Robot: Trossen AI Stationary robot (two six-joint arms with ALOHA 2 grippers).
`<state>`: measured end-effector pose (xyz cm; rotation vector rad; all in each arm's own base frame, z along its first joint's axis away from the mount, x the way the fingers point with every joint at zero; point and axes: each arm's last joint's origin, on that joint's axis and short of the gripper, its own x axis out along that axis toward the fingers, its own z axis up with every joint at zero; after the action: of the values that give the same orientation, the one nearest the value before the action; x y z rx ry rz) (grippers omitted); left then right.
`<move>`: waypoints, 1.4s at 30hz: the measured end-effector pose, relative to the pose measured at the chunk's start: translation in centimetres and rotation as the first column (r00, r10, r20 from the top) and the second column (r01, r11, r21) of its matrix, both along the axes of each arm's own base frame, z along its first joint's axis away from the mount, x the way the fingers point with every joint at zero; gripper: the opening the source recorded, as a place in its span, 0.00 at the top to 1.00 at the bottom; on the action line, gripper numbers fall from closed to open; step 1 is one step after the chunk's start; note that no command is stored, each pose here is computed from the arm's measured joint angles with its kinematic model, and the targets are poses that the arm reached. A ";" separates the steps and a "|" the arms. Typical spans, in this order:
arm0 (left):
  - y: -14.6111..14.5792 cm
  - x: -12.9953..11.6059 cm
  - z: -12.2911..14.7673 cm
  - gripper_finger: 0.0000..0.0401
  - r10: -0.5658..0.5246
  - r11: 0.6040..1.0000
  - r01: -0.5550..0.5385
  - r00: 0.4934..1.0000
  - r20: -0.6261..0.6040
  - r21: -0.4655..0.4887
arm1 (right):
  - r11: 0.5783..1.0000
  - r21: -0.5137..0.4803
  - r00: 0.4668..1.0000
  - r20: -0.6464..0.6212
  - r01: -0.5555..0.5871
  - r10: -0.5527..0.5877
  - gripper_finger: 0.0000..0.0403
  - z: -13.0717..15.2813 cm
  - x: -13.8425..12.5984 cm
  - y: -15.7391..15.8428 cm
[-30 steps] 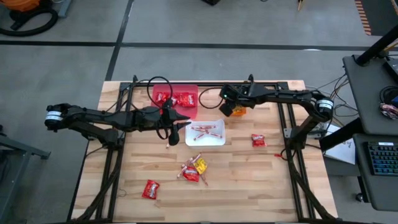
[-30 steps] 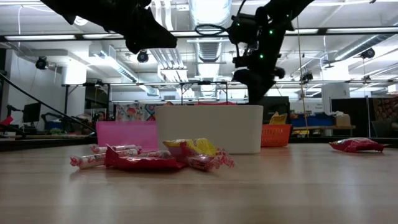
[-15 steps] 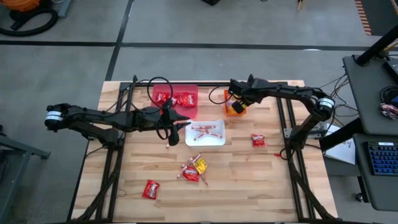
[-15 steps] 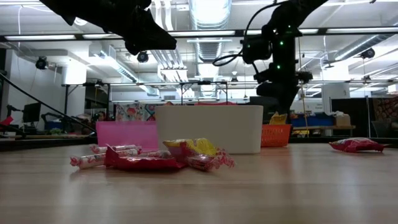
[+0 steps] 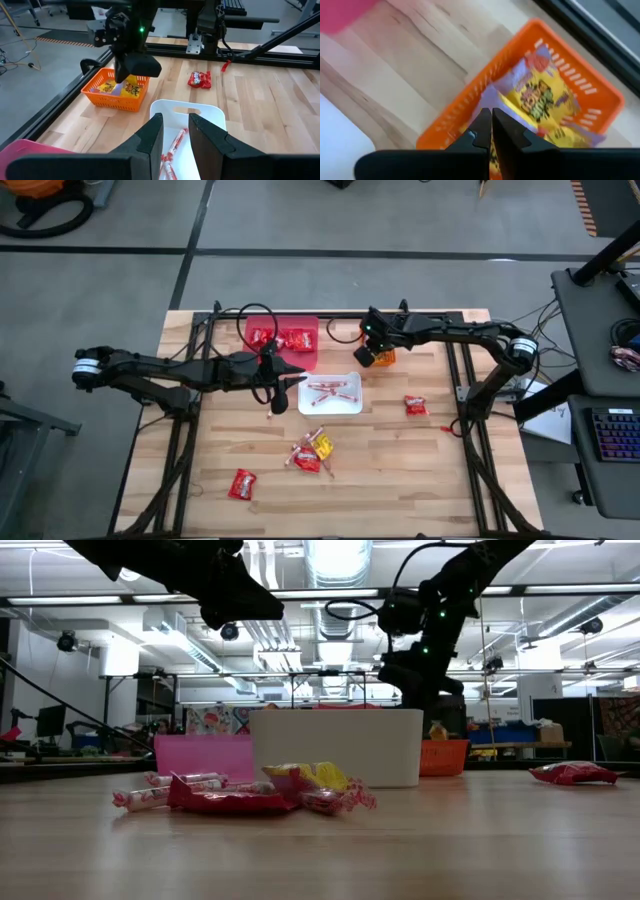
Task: Sort candy
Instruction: Put the yellow candy into the orange bin
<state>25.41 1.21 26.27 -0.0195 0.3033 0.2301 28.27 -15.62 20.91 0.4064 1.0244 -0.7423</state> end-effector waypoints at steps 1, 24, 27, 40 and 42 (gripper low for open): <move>0.0 0.0 0.0 0.81 0.000 1.000 0.000 1.000 0.000 -0.001 | 1.000 -0.007 1.000 0.009 -0.005 0.005 0.98 0.0 0.1 0.0; -0.2 -0.1 -0.2 0.81 0.005 0.999 -0.005 1.000 -0.015 -0.042 | 0.981 -0.066 0.971 -0.147 0.181 -0.189 0.78 3.9 -1.7 0.1; -0.2 -0.1 -0.2 0.81 0.005 0.999 -0.005 1.000 -0.015 -0.042 | 0.974 -0.064 0.963 -0.150 0.219 -0.226 0.70 3.6 -1.9 -0.5; -0.2 -0.1 -0.2 0.81 0.004 0.999 -0.004 1.000 -0.014 -0.038 | 0.962 -0.048 0.935 -0.227 0.268 -0.271 0.65 -0.5 -1.1 -3.0; -0.2 -0.1 -0.2 0.81 0.004 0.999 -0.004 1.000 -0.014 -0.038 | 0.963 -0.047 0.935 -0.229 0.266 -0.269 0.65 -0.8 -0.9 -3.1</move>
<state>25.34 0.99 26.06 -0.0565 0.3218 0.2283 27.38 -18.77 20.07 0.4582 1.1971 -1.0618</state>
